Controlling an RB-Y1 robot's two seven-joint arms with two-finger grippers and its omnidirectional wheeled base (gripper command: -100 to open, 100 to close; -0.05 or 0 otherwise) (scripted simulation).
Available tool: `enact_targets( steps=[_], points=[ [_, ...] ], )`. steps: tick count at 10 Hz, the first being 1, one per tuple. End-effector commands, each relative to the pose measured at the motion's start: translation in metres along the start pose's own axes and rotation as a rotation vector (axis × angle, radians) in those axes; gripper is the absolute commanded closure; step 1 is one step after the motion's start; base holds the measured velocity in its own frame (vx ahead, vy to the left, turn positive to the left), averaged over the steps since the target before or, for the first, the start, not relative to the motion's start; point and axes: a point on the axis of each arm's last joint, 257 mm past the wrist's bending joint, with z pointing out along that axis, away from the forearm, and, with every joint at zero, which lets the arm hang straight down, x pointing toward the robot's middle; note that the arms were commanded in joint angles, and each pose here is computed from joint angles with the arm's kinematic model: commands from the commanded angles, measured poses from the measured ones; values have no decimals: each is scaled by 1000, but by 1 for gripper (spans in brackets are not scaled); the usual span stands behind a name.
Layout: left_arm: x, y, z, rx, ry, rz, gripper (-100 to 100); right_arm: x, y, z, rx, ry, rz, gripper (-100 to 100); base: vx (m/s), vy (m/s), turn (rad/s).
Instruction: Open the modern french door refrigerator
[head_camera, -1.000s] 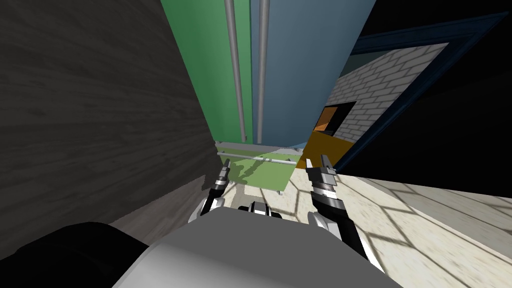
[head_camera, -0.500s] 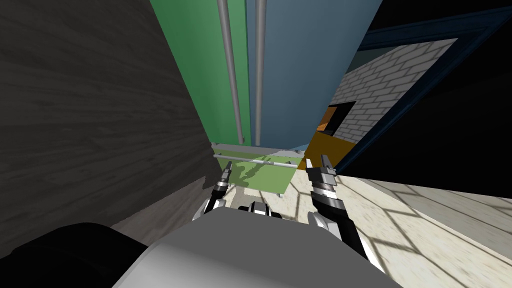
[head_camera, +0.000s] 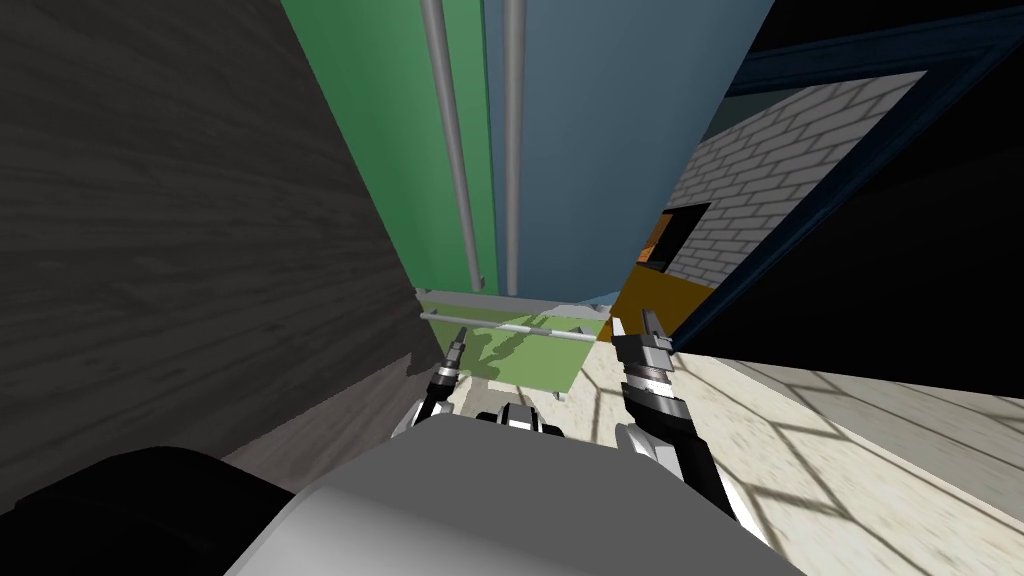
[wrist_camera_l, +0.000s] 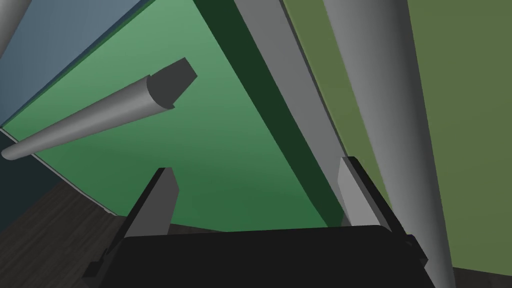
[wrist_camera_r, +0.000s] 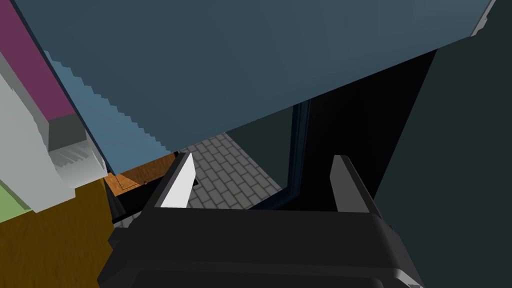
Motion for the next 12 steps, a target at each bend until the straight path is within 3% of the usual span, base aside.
enact_targets(
  steps=[1, 7, 11, 12],
  points=[
    [14, 15, -7, -15, 18, 6, -100, 0, 0, 0, 0, 0, 0, 0, 92, -5, -17],
    [48, 40, -24, -53, 41, -12, -100, 0, 0, 0, 0, 0, 0, 0, 100, -17, -13],
    [74, 42, -29, -71, 23, -61, -100, 0, 0, 0, 0, 0, 0, 0, 57, -10, -7],
    [70, 41, -29, -69, 27, -53, -100, 0, 0, 0, 0, 0, 0, 0, 16, -3, -1]
  ],
)
